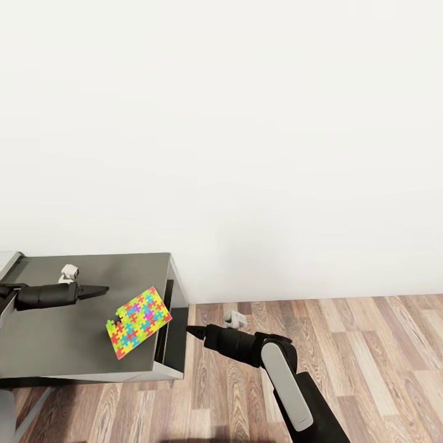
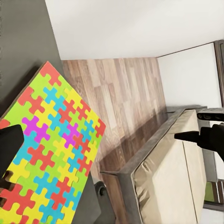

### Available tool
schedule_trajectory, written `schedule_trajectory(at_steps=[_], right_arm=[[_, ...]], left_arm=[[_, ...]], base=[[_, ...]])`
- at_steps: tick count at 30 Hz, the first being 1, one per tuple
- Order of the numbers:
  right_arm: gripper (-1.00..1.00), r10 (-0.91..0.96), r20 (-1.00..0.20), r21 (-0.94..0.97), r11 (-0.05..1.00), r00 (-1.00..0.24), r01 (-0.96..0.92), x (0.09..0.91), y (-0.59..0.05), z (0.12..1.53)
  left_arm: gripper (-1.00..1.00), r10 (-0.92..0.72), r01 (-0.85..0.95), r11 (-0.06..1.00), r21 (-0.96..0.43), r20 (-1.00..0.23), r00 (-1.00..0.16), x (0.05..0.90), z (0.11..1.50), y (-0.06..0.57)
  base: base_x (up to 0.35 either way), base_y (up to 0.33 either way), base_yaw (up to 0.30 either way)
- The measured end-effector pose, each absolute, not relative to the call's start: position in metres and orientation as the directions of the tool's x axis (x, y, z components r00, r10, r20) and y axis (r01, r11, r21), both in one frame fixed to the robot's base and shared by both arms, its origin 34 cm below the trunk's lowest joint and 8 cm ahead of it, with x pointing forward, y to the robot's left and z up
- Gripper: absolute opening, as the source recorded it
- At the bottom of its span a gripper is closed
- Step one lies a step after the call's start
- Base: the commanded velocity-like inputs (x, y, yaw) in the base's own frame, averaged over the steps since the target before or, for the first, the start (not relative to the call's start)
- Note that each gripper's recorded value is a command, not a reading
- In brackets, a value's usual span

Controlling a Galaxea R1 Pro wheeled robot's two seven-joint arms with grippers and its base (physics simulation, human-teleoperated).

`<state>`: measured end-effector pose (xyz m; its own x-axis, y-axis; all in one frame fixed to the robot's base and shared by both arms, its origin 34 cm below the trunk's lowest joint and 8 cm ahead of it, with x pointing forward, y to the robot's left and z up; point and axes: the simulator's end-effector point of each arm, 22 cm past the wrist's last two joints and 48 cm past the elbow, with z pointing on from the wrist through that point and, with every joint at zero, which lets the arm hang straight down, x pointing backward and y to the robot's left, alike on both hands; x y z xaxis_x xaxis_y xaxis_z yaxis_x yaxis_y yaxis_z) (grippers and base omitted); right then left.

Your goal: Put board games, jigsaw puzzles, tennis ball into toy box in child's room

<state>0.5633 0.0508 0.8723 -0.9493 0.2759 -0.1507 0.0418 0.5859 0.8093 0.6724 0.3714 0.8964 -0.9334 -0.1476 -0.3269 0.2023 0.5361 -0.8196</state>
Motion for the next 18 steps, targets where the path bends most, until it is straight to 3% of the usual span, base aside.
schedule_trajectory(at_steps=[18], right_arm=[[1.00, 0.277, -0.152, 0.810, 0.585, -0.949, 0.042, 0.5637, 0.0509, 0.8726]], left_arm=[[1.00, -0.149, 0.202, 0.537, -0.819, -0.327, -0.933, 0.6725, 0.8968, 0.3722]], base=[[0.000, 0.025, 0.000]])
